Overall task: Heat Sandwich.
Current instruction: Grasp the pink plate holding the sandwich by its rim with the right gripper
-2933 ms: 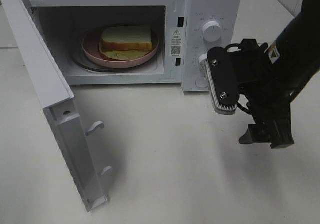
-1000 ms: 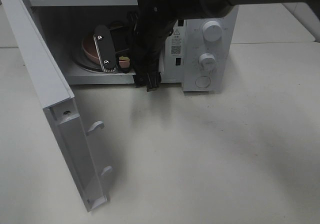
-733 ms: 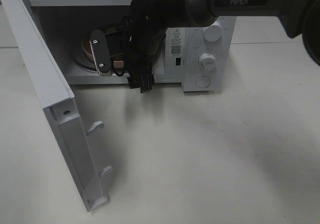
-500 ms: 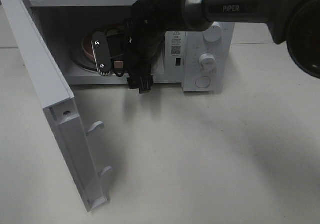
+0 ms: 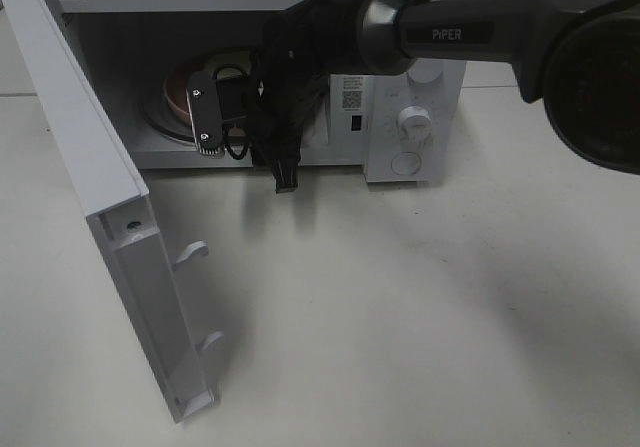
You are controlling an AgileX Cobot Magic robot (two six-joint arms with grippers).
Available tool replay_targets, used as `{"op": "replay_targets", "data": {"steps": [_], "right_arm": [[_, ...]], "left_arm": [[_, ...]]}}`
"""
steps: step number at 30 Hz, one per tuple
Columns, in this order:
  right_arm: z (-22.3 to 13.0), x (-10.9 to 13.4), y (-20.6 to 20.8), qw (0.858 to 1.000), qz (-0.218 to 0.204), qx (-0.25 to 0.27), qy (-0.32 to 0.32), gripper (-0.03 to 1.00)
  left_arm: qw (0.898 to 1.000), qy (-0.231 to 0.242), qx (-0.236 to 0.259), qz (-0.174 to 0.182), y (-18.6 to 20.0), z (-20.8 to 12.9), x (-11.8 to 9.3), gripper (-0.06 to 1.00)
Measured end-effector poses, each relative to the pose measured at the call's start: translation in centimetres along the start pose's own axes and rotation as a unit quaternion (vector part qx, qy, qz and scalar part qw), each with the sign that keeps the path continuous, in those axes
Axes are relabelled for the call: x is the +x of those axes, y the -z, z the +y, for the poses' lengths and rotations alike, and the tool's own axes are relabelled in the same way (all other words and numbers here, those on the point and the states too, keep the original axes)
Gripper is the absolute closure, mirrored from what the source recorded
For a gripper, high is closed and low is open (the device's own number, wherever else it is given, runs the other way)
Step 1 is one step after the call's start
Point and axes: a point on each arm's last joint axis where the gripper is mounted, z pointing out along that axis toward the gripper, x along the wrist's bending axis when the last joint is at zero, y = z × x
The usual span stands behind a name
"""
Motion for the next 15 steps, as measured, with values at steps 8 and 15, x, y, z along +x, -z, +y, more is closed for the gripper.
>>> {"op": "replay_targets", "data": {"steps": [8,15], "right_arm": [[-0.24,-0.48,0.28,1.0,-0.006,0.0,-0.007,0.92],[-0.28,-0.4,0.28,1.0,-0.001,0.002,-0.007,0.93]], "left_arm": [[1.0,0.0,0.0,0.0,0.0,0.0,0.01,-0.02],[1.0,0.0,0.0,0.0,0.0,0.0,0.01,-0.02]]}}
